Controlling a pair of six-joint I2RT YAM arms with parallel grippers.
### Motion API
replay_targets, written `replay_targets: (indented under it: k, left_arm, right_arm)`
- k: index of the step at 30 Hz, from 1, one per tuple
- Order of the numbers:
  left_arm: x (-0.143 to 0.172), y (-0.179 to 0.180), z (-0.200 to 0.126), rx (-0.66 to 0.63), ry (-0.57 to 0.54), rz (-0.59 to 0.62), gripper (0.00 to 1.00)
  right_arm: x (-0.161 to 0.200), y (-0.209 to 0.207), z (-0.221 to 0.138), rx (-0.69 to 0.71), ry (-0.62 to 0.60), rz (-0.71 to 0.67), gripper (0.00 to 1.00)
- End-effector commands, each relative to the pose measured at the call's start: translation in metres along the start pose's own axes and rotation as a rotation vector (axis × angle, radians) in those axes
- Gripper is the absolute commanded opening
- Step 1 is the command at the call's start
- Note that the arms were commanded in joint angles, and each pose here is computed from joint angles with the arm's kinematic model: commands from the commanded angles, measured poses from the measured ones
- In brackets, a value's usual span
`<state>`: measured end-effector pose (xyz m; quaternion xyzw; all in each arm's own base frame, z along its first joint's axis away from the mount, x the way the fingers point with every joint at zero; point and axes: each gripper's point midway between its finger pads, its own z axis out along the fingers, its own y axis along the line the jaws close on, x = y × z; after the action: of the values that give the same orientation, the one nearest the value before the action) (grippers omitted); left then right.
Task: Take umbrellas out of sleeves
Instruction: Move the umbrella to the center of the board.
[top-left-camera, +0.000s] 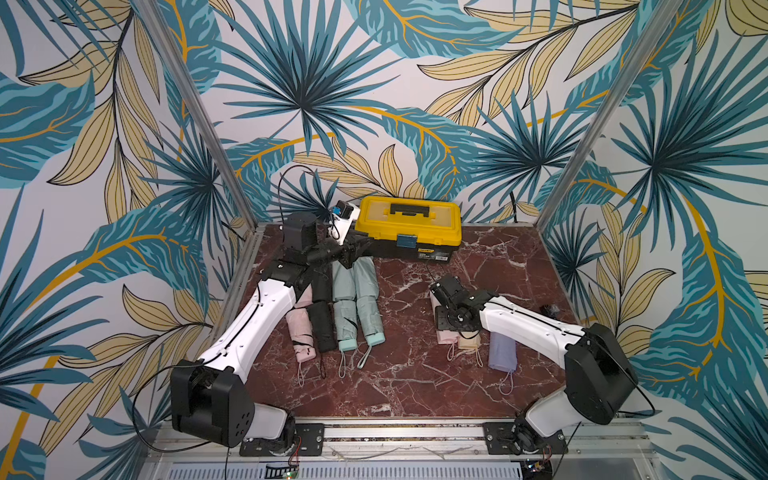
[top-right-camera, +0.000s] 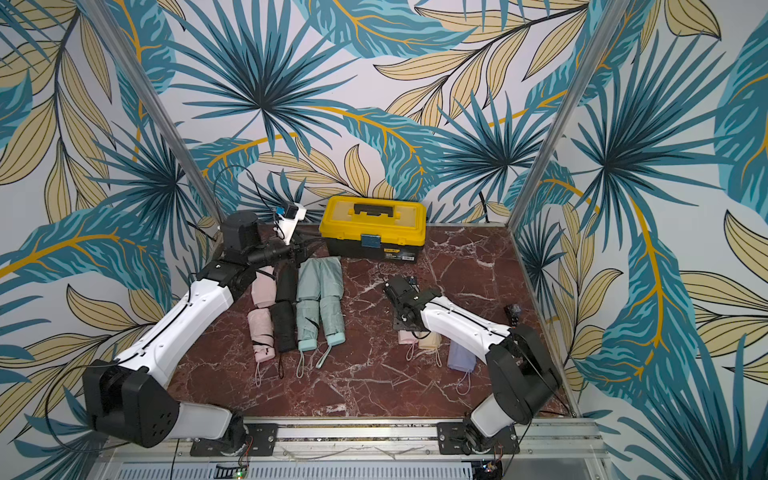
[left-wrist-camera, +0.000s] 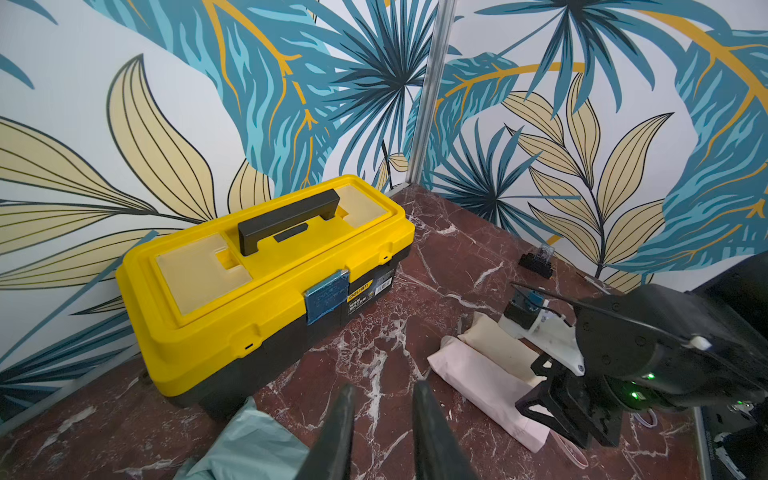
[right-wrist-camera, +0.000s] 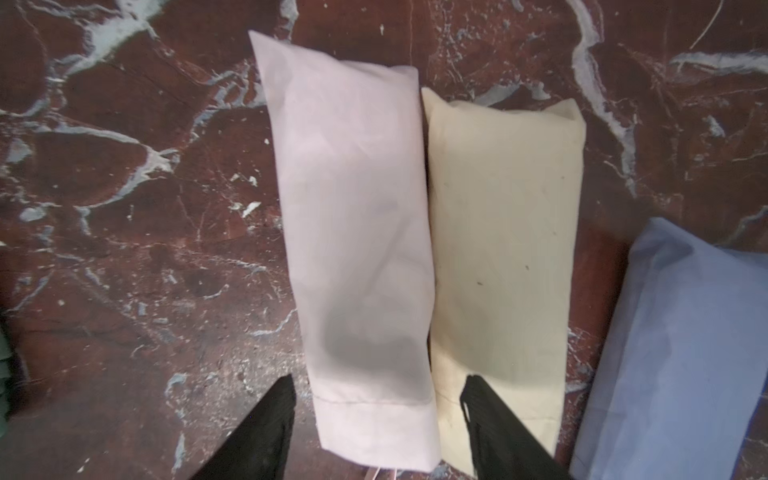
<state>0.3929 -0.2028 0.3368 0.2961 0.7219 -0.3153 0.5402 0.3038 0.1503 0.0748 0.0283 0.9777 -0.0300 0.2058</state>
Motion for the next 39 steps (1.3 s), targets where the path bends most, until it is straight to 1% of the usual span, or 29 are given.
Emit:
replay_targets:
  k: [1, 7, 10, 15, 20, 29, 33, 39]
  left_arm:
    - [-0.001, 0.002, 0.001, 0.009, -0.01, 0.003, 0.26]
    - [-0.001, 0.002, 0.001, 0.009, -0.011, 0.003, 0.26]
    - [-0.001, 0.001, 0.001, 0.012, -0.011, 0.003, 0.26]
    - [0.0, 0.003, 0.002, 0.013, -0.007, -0.003, 0.26]
    - [0.001, 0.003, 0.003, 0.014, -0.004, -0.007, 0.26]
    - [0.002, 0.003, 0.004, 0.018, -0.002, -0.011, 0.26]
    - [0.002, 0.003, 0.005, 0.021, -0.001, -0.012, 0.26]
    - [0.002, 0.003, 0.005, 0.029, 0.0, -0.012, 0.25]
  right_arm:
    - [0.008, 0.006, 0.018, -0.003, 0.034, -0.027, 0.64]
    - [0.019, 0.017, 0.034, -0.048, 0.08, -0.02, 0.56]
    - [0.025, 0.019, 0.037, -0.06, 0.096, -0.022, 0.51]
    - [0.032, 0.019, 0.039, -0.036, 0.097, -0.066, 0.45]
    - [0.039, 0.025, 0.035, 0.021, 0.078, -0.149, 0.44]
    - [0.056, 0.053, 0.028, 0.119, 0.041, -0.37, 0.43]
    - [0.061, 0.061, 0.027, 0.098, 0.044, -0.373, 0.43]
    - [0.059, 0.066, 0.019, 0.058, 0.031, -0.357, 0.44]
